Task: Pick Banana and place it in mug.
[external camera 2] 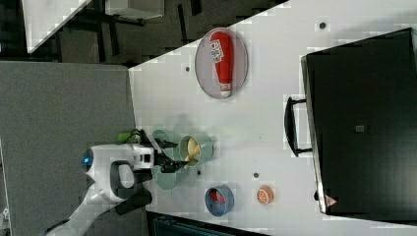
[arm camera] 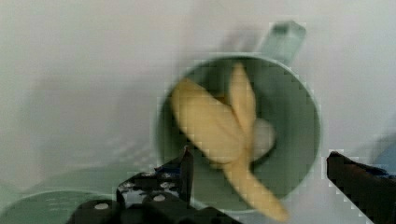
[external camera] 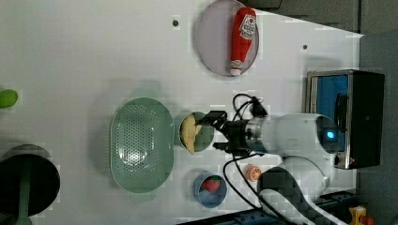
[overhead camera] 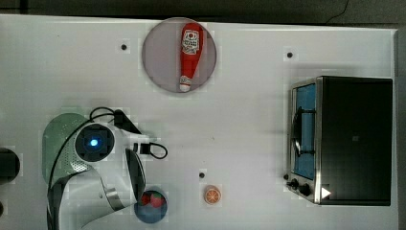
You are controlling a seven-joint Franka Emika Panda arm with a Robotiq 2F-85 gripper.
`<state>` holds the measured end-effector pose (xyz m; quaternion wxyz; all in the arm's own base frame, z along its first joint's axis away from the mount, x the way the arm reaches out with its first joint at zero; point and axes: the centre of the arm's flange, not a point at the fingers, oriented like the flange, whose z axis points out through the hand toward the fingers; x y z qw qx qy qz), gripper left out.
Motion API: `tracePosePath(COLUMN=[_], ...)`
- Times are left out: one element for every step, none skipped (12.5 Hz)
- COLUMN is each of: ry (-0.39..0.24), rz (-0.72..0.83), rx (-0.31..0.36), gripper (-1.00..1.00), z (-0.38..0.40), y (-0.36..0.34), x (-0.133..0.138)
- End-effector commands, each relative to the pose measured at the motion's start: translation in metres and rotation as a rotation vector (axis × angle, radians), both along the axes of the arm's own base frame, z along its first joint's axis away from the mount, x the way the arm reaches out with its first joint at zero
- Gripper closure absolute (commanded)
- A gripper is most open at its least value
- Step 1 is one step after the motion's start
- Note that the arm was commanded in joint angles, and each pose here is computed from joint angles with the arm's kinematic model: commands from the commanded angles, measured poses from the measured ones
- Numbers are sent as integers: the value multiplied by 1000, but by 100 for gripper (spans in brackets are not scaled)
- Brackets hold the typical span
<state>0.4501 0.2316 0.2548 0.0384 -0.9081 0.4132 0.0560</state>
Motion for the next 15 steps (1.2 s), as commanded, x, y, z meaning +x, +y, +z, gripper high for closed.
tracePosePath(ry=[-143,-147,-143,-133,-124,-109,-88,-73,-65,-73,-84,-73,-50,-51,-51], rz=[-99,-86,-102,-140,-171,-182,-160,-126,-125,-158,-162,-163,-158,-138,-132], rx=[7,-6,-14,-18,-17,-17,-25,-39,-56,-74,-86,-115,-159,-165,-157], gripper=[-100,-100,-100,-100,-100,-100,-100,-100,-100,-100,-100,-100,-100,-100,-100], z=[98,128,158,187,217,246,270,293,313,339,353,359,359,360,360], y=[-41,-59,-79,-101,-123,-148,-173,-197,-219,-243,-252,-258,-265,-267,-264], x=[37,42,46,51,55,59,60,59,59,58,57,55,52,51,52])
